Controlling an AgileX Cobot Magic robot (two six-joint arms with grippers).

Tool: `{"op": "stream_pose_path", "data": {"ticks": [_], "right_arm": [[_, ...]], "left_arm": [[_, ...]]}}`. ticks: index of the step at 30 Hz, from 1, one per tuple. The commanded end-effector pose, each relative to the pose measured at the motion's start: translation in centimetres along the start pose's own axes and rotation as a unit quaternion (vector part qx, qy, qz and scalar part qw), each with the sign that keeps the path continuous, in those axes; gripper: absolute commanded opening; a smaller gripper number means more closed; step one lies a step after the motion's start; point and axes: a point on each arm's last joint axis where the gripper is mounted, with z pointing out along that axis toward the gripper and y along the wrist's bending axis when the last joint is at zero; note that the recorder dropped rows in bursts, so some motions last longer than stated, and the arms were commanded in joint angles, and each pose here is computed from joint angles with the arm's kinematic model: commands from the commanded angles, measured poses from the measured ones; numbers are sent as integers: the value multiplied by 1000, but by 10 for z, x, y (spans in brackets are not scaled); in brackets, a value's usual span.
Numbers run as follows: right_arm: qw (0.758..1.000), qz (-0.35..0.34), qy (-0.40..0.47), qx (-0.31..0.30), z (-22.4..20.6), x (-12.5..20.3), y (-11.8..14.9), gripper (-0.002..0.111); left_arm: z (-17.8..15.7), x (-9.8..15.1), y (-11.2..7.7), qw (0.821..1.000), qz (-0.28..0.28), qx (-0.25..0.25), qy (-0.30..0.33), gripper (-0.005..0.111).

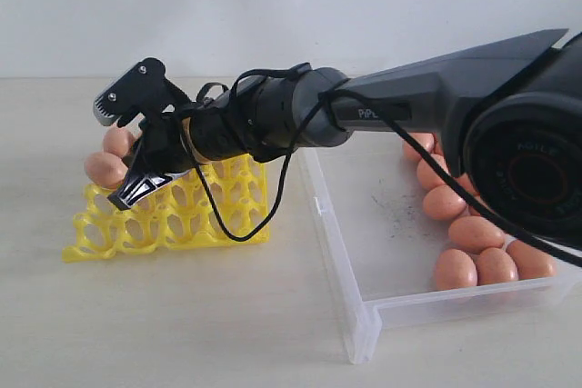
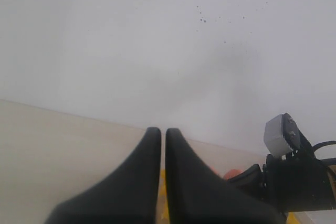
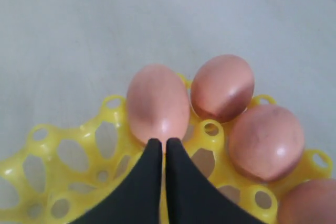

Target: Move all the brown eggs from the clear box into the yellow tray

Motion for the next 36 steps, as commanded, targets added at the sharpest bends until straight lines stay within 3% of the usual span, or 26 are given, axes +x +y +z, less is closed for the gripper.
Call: {"op": "stream_pose_path", "data": {"ticks": [1, 4, 10, 13, 20, 36], "right_arm": [[1000, 2, -2, 27, 2, -1, -5, 0], [997, 17, -8, 72, -3, -9, -14, 0], [999, -50, -15, -5, -1, -10, 1, 0], [999, -34, -7, 20, 4, -3, -4, 0], [999, -38, -4, 1, 13, 10, 0, 0], [998, -31, -46, 2, 13, -4, -1, 0]], "left_arm": [[0, -1, 0, 1000, 3, 3, -2, 4], [0, -1, 0, 1000, 3, 3, -2, 4], [0, -1, 0, 1000, 3, 3, -2, 4], [0, -1, 0, 1000, 3, 3, -2, 4], [0, -1, 0, 1000, 3, 3, -2, 4], [0, -1, 0, 1000, 3, 3, -2, 4]]}}
